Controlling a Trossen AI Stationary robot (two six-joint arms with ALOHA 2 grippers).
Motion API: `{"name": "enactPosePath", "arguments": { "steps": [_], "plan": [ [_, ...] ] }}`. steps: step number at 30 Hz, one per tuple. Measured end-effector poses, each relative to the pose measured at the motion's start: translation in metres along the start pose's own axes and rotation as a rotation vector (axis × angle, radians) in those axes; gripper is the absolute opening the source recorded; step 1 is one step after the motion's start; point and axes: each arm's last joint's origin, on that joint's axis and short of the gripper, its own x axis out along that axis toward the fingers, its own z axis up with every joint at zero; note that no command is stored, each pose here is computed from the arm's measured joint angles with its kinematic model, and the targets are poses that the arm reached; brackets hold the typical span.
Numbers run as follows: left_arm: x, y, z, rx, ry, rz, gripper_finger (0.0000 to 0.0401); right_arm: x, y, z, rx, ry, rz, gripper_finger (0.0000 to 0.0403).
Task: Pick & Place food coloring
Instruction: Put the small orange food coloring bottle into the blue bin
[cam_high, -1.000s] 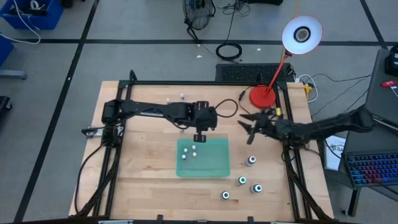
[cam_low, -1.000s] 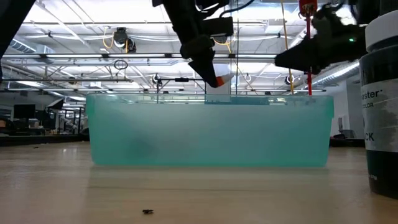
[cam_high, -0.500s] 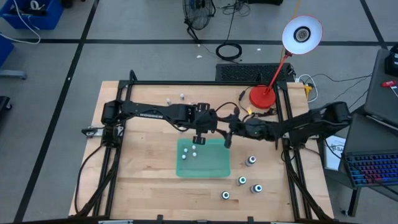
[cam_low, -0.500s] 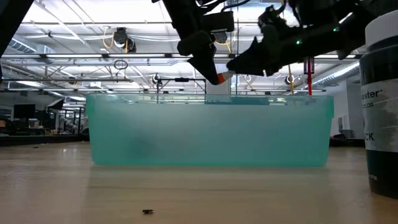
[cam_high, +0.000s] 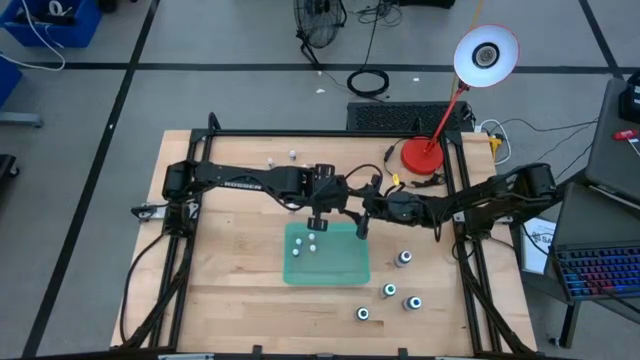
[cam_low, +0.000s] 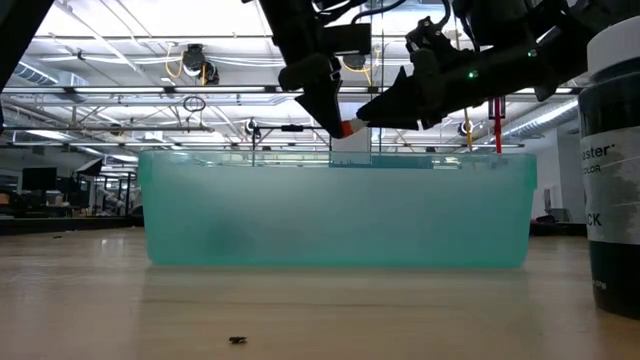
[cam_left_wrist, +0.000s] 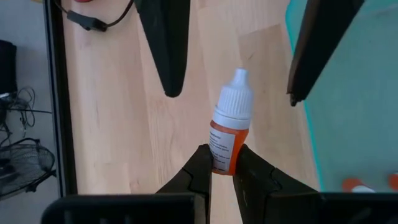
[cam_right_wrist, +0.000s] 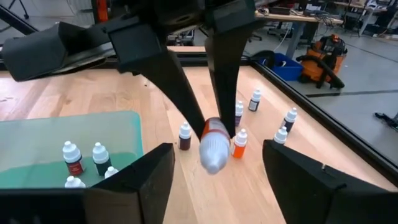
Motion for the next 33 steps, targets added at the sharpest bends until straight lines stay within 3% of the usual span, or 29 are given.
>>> {"name": "enactPosePath", "arguments": {
  "steps": [15,26,33],
  "plan": [
    [-0.0005,-0.0004,0.0052,-0.005,-0.069,-0.052,0.0045,0.0034,-0.0090,-0.0001,0.021,0.002,0.063,0.0181],
    [-0.0003,0.0009,0.0047,-0.011,-0.057,-0.018,0.0043,0.0034,-0.0091,-0.0028,0.003,0.033,0.058,0.0048],
    [-0.0004,0.0005,0.0049,-0.019,-0.058,-0.018,0.0044,0.0022,-0.0077,-0.0014,-0.028,0.027,0.064,0.0047]
  ]
}}
